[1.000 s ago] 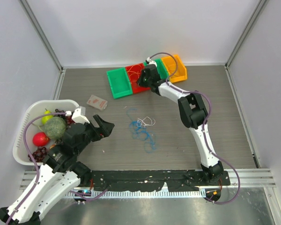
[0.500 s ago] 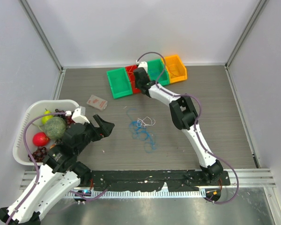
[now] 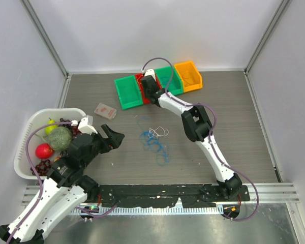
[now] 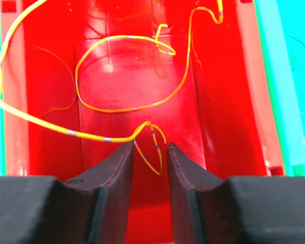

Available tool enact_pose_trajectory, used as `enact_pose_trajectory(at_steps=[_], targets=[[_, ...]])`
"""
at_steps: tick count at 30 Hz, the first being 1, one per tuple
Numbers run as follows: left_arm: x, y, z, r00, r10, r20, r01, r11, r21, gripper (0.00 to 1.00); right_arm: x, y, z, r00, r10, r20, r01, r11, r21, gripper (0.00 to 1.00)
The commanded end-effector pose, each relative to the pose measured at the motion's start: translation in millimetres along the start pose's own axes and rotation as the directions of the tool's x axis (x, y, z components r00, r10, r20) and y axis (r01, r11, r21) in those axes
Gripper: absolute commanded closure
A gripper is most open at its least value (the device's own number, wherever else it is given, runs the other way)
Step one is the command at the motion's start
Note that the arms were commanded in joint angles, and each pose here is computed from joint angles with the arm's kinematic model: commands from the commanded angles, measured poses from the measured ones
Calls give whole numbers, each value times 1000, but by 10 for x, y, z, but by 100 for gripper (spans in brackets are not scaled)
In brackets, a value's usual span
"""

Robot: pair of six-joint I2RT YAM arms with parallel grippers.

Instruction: Untangle the cables

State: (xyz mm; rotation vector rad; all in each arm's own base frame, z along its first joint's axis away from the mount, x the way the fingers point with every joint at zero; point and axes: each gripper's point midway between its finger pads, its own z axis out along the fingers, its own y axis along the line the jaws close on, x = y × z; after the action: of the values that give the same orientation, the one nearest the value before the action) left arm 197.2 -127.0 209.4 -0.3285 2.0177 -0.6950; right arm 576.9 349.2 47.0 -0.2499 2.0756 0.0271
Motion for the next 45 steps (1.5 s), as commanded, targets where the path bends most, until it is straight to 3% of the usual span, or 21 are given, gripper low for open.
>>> enact_pose_trajectory(at_steps=[1,6,13,17,18,19,22,28,29,30,32,33,36,38,42,45], targets=[[-22,-93,32,1000,-21,9,20,999,42,11,-696,-44,-539,996,69,61,-66,997,-48,60],[-13,-84,50,1000,-26,5,26,999,33,11,-911,-78,-854,992,94,81,-86,991,-98,51],[60,-90,113,999,-37,-27,38,999,32,10,-1137,-221,-1220,990,123,62,-111,981,-160,48],[233,-103,256,993,-26,-114,28,999,20,10,-929,-373,-1434,994,110,17,-107,983,-150,48],[290,-72,297,990,-21,-142,21,1000,0,10,-1082,-412,-1570,987,147,58,-136,976,-169,48],[324,-77,324,986,-21,-163,20,1000,-5,10,-847,-380,-1571,990,139,12,-134,972,-191,48],[431,-157,424,973,-37,-227,40,999,8,11,-926,-379,-1733,975,215,50,-193,940,-281,48],[535,-240,581,968,-102,-230,120,991,63,15,-853,-249,-1975,941,336,-47,-325,853,-409,50],[555,-252,608,966,-105,-236,124,990,69,15,-617,-255,-1978,939,332,-95,-341,850,-401,50],[559,-280,640,964,-102,-244,124,989,76,14,-676,-218,-2141,928,358,-99,-364,820,-442,50],[599,-298,736,957,-61,-283,82,995,63,13,-133,-212,-2297,913,352,-208,-409,794,-450,50],[618,-296,788,951,-49,-306,65,997,43,14,-205,-218,-2475,909,373,-187,-416,771,-482,50],[714,-321,975,923,37,-382,-21,999,45,20,468,-286,-2778,901,336,-273,-429,776,-463,50],[749,-322,1131,905,95,-414,-83,995,46,30,694,-302,-3019,905,304,-297,-417,772,-479,50],[944,-236,1405,832,208,-514,-203,977,65,37,884,-388,-3357,927,261,-271,-371,755,-540,47],[1090,-124,1502,816,185,-548,-201,979,32,42,817,-336,-3416,949,221,-223,-313,732,-605,45]])
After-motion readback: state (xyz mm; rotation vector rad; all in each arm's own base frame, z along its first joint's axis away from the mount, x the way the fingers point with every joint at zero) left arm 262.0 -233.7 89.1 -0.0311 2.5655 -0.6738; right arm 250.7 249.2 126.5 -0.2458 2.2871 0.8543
